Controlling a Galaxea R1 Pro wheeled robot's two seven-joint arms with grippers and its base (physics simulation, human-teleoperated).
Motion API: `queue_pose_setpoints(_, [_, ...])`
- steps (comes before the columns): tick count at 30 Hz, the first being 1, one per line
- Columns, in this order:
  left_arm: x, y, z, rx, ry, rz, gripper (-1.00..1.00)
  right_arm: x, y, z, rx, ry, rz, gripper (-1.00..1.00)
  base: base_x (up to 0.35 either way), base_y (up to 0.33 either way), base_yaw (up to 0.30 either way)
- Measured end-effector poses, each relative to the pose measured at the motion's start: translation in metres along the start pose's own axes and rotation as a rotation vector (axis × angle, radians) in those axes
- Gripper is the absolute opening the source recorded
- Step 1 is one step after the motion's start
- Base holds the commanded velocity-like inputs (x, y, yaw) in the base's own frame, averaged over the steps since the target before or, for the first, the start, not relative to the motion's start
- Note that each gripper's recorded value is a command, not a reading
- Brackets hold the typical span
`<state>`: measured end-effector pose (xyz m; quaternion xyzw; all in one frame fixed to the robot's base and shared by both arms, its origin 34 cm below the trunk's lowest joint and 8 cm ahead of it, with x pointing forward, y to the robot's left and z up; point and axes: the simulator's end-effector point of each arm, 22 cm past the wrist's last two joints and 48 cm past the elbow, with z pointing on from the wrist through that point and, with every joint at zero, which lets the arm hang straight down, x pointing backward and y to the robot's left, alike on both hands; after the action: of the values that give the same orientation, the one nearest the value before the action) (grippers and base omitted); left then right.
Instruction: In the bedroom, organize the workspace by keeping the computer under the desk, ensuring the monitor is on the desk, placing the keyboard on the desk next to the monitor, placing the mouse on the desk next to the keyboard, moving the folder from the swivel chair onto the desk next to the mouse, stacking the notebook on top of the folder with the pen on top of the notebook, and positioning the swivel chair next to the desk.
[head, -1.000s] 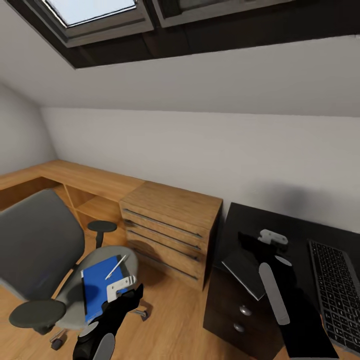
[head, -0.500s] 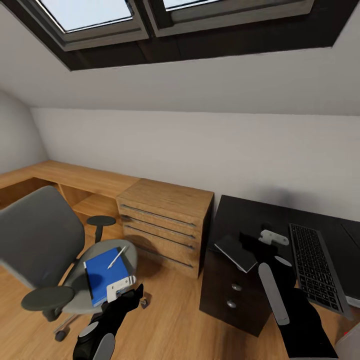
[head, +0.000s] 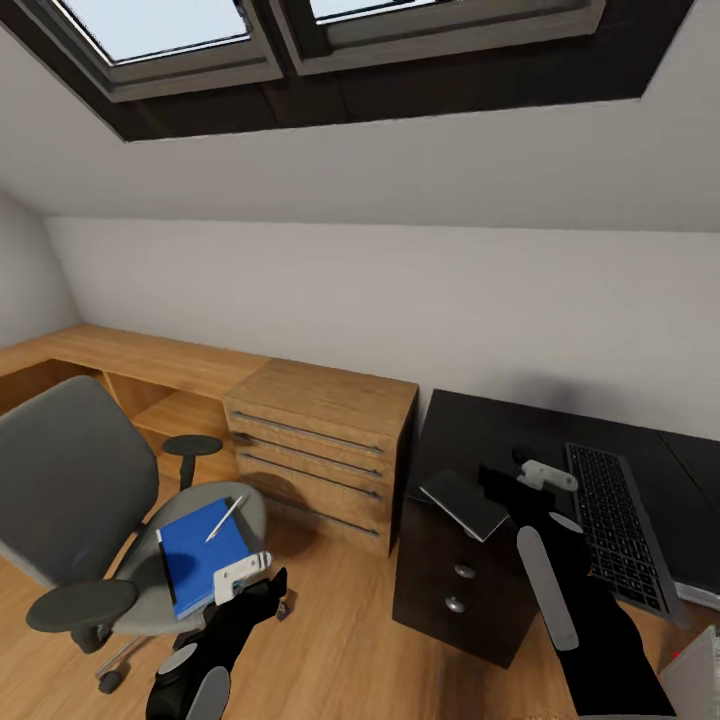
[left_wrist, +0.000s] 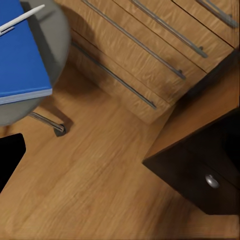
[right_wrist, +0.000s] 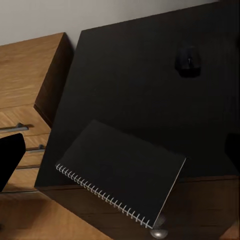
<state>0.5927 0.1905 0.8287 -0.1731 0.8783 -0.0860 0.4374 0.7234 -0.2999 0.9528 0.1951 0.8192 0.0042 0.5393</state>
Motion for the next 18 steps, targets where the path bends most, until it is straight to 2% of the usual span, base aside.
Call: queue_pose_setpoints(18, [-0.0033,-0.0015,-0.0022,0.003,-0.009,0.001,1.00,-0.0059,-0.0021,-0.0026,0.003,-0.011,-0.001,1.00,0.000,0.000,-0.269])
